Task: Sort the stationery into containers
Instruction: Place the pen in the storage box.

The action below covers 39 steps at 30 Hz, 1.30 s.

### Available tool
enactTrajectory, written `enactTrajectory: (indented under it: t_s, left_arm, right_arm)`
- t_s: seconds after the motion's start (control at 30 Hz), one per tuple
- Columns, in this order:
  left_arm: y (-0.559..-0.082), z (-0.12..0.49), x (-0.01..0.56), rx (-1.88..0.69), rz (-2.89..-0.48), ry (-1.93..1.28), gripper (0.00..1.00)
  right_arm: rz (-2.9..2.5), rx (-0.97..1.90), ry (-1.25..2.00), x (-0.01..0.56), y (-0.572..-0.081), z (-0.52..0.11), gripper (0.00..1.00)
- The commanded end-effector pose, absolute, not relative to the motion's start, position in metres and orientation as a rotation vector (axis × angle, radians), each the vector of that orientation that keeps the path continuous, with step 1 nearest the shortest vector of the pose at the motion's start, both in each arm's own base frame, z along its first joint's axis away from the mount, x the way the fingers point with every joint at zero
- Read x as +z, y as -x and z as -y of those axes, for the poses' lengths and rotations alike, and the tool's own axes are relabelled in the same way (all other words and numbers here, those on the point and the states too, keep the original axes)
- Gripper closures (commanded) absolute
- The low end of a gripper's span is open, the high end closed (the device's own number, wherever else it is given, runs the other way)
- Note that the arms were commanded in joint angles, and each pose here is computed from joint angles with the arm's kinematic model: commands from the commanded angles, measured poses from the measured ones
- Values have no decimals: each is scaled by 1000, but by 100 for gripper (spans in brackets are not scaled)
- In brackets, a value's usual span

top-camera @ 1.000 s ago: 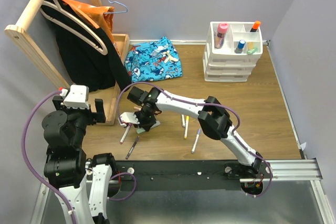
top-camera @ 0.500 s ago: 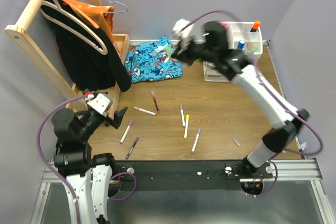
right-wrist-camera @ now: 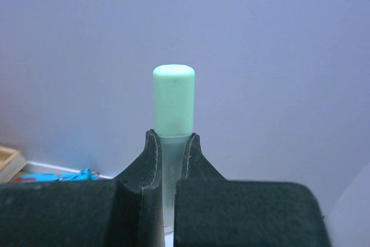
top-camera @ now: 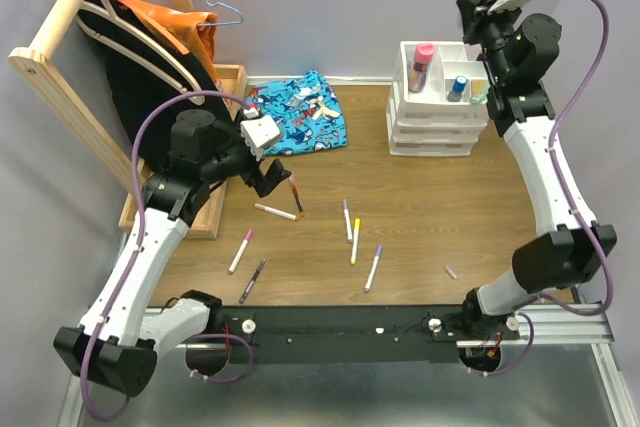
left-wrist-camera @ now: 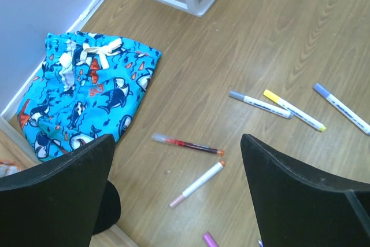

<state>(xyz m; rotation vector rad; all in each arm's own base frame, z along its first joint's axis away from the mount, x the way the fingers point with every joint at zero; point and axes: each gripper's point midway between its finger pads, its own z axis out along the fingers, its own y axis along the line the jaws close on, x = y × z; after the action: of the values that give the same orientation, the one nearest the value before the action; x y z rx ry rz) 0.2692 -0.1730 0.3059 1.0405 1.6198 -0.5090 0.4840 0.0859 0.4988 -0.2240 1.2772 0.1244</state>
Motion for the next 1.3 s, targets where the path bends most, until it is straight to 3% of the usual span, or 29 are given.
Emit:
enactTrajectory:
  t_s: [0.0,0.33,0.93,1.27]
  left_arm:
    - [-295,188,319,-465,-1571,-1015,1]
    - [-304,211,305,-545,-1599,-999,1]
    - [-318,212,291,-524,-1652,-980,1]
    - [-328,217,293,-521,-1649,-975,1]
  right_arm:
    - [-1258,88,41,499,-524,-30,99]
    - [-1407,47,-77,438,-580,41,99]
    - [-1493,131,-88,367,-633,42,100]
    - [-1388,110,-100,415,-620,45,99]
